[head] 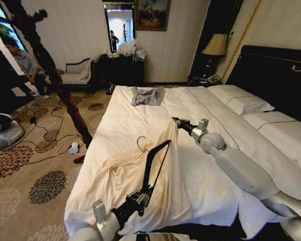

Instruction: Pick up the clothes from the bed and hang them on the clothes hanger.

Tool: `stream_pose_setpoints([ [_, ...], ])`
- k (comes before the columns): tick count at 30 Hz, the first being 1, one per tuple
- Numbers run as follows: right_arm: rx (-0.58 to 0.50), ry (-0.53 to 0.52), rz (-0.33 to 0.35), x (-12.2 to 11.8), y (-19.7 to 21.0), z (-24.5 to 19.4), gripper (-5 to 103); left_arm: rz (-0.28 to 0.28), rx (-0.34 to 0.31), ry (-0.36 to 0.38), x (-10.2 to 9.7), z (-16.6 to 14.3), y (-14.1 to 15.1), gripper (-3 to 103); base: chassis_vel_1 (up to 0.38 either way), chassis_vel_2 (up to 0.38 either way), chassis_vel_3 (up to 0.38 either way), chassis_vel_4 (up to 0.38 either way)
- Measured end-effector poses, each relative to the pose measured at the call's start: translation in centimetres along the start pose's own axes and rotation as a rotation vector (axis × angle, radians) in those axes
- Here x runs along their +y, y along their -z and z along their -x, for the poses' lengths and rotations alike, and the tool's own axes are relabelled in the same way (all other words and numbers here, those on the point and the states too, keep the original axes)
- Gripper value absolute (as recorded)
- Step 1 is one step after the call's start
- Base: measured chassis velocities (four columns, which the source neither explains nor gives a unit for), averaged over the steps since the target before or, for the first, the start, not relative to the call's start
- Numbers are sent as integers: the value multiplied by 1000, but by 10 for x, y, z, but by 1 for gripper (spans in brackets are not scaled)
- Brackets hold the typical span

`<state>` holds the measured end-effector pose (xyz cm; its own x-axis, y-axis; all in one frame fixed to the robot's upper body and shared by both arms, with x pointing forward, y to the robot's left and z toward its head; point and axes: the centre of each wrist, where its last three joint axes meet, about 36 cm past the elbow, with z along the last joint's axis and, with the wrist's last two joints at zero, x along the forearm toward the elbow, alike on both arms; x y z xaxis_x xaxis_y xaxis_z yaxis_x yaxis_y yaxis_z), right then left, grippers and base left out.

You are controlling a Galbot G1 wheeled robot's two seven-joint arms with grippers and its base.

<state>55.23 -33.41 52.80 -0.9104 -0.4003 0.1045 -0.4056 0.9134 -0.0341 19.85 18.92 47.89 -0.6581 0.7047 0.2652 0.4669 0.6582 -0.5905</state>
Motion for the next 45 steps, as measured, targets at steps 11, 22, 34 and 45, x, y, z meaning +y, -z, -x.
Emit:
stream_pose_setpoints([
  [11,-135,61,0,8,30,-18,1,-18,47,35,5,4,-23,21,0,0,0,0],
  [22,-97,-13,-19,-8,24,-14,1,-1,-7,14,-12,-9,-3,21,0,0,0,0],
  [34,-106,-39,-30,-17,31,-21,1,2,-33,35,-7,-6,1,21,0,0,0,0],
  [45,-205,43,-37,8,61,-41,1,-24,-26,33,1,7,-9,21,0,0,0,0],
])
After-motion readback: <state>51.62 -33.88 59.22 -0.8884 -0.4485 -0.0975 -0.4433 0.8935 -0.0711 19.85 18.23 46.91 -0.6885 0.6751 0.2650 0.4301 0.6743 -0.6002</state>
